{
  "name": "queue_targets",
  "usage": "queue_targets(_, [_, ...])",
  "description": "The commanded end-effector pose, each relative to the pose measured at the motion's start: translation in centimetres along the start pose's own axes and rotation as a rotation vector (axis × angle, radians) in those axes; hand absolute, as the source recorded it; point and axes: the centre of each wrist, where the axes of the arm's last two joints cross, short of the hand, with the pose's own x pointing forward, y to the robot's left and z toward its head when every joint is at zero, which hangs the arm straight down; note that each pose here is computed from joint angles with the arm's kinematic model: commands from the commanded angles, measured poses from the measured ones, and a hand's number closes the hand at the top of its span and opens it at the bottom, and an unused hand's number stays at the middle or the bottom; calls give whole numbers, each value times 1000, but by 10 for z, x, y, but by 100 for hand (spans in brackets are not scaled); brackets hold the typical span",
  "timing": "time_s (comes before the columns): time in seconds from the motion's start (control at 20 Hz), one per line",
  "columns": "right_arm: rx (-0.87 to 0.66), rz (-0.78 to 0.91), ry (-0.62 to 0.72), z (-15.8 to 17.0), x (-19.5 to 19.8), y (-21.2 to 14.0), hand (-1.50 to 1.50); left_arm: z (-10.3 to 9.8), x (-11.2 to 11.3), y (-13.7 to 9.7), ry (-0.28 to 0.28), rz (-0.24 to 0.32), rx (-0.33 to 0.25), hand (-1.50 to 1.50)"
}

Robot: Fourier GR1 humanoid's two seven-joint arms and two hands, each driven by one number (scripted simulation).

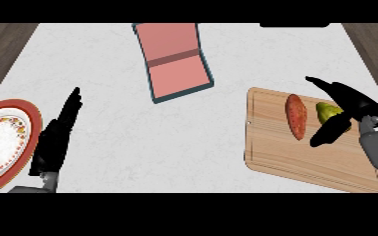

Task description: Pick the sweet potato from the cutting board and place it in the cardboard box

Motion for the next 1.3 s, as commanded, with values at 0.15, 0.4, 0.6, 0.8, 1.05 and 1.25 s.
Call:
queue_targets(0.15, [7, 6, 9, -6, -14, 26, -150, 18, -4, -13, -2, 25, -13, 0])
queue_targets(0.4, [8, -3, 5, -10, -13, 18, -150, -2, -4, 11, -2, 13, 1, 0])
queue_targets(0.6, [-9, -3, 9, -11, -14, 39, -150, 3, 3, 8, 14, 1, -4, 0])
queue_targets(0.8, [-5, -20, 9, -20, -23, 20, -150, 4, 20, 3, 6, -7, -2, 0])
queue_targets(1.05, [-7, -5, 14, -33, -35, 49, -150, 6, -2, 0, -9, 12, -5, 0])
queue_targets(1.25, [12, 10, 18, -26, -9, 47, -150, -9, 6, -10, 2, -6, -11, 0])
